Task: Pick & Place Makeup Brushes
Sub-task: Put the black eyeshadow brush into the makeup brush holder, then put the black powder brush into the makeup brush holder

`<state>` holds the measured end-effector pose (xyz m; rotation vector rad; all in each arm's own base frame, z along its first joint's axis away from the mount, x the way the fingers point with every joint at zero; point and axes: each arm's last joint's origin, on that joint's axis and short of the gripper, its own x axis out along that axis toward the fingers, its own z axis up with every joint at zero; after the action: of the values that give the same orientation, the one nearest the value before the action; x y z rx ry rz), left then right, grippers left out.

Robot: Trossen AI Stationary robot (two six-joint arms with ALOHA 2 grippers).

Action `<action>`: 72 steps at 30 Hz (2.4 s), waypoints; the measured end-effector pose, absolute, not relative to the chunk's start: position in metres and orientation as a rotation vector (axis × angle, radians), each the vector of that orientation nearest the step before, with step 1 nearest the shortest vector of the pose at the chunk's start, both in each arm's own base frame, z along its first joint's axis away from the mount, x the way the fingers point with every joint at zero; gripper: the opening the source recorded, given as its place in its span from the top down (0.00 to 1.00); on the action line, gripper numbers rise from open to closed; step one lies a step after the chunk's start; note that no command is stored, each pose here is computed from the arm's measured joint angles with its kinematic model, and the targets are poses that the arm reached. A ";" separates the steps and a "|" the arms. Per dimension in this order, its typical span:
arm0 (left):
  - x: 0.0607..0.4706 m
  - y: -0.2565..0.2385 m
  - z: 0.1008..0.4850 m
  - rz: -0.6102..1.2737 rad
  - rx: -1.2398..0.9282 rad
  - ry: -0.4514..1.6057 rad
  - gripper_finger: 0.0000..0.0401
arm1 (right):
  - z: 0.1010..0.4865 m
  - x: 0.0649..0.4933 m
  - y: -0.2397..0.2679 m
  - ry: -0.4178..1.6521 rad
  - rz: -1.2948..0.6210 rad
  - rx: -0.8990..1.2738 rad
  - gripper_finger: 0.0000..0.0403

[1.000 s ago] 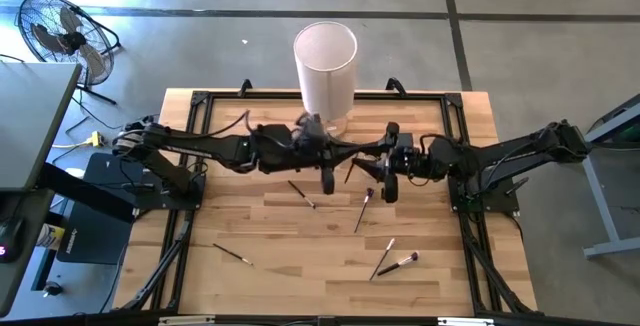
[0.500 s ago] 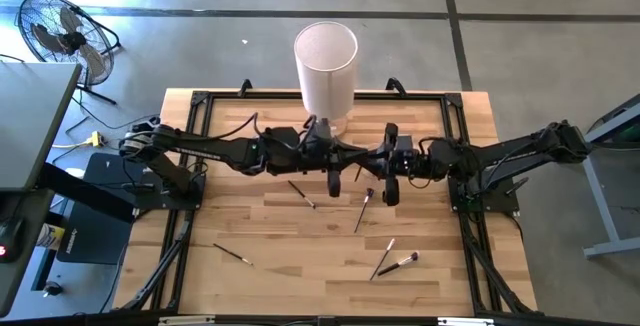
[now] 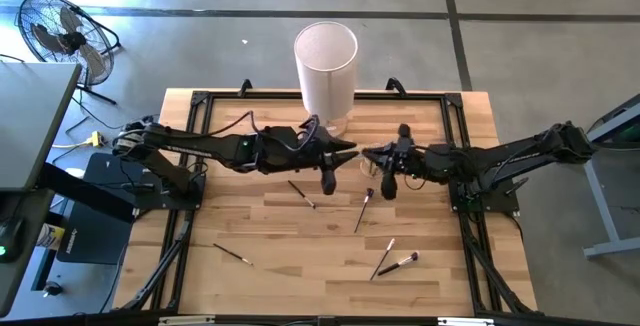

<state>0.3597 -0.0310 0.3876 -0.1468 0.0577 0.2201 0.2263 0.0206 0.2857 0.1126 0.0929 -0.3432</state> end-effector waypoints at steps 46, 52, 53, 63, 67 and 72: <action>0.332 -0.042 0.318 0.288 -0.254 0.788 0.77 | 0.267 0.175 0.030 0.741 -0.627 0.604 0.99; 0.326 -0.048 0.296 0.323 -0.190 0.890 0.77 | 0.228 0.171 0.053 0.833 -0.696 0.744 0.99; 0.326 -0.048 0.291 0.323 -0.188 0.900 0.77 | 0.222 0.171 0.057 0.850 -0.705 0.759 1.00; 0.321 -0.047 0.271 0.334 -0.175 0.945 0.77 | 0.188 0.174 0.075 1.005 -0.775 0.857 1.00; 0.323 -0.048 0.272 0.315 -0.196 0.923 0.77 | 0.178 0.177 0.079 1.086 -0.804 0.886 1.00; 0.323 -0.048 0.272 0.333 -0.249 0.920 0.77 | 0.169 0.177 0.081 1.182 -0.830 0.874 1.00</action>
<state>0.3232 -0.0479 0.2717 -0.2487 0.9198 0.3334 0.1769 0.0811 0.1695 0.8744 1.1824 -0.8300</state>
